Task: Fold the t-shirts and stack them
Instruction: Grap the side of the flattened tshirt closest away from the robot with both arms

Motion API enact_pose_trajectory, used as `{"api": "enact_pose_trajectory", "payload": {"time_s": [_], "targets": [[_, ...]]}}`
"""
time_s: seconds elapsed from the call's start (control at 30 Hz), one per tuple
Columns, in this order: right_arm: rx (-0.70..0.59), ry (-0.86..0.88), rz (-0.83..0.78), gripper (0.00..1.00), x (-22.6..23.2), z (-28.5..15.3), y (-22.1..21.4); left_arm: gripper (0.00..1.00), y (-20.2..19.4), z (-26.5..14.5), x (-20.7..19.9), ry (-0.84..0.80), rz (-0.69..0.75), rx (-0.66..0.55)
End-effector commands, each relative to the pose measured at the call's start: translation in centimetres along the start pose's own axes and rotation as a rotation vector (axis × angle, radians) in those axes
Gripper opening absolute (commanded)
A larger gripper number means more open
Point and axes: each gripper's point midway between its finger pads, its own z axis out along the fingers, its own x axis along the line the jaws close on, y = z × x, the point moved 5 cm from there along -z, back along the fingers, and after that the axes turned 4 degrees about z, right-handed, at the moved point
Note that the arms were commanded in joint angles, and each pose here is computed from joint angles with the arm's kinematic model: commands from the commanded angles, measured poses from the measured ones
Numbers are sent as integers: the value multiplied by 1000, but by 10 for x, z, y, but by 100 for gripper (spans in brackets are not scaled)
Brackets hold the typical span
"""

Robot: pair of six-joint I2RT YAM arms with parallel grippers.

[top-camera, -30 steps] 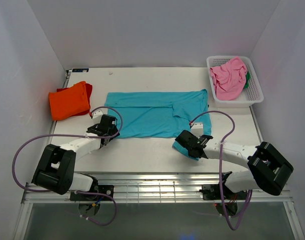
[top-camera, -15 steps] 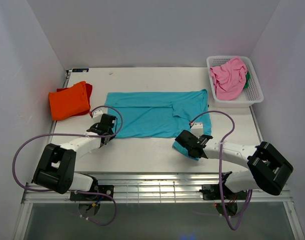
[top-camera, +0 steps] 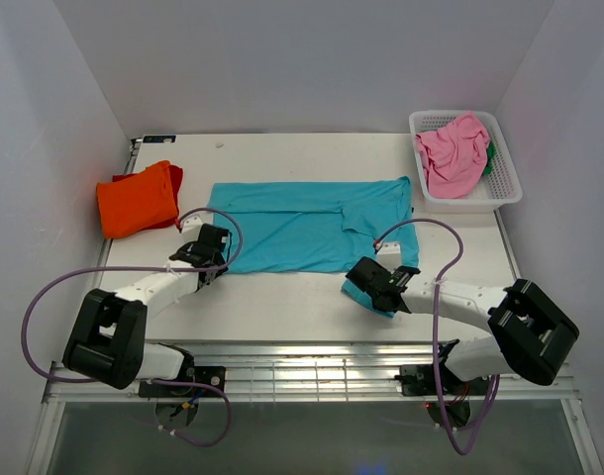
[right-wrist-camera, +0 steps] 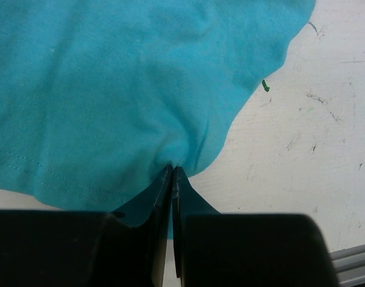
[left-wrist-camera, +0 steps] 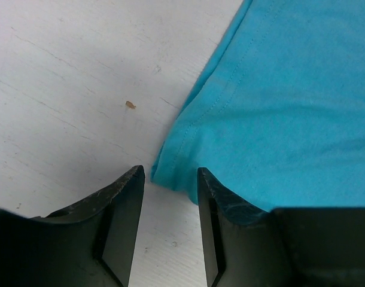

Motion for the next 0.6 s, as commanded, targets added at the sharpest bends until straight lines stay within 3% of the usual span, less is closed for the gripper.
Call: {"api": "enact_pose_trajectory", "payload": {"time_s": [0.0, 0.57], "targets": [[102, -24, -55, 8, -7, 3, -22, 52, 17, -9, 3, 19, -27, -53], [85, 0, -44, 8, -8, -1, -21, 47, 12, 7, 4, 66, -1, 21]]}}
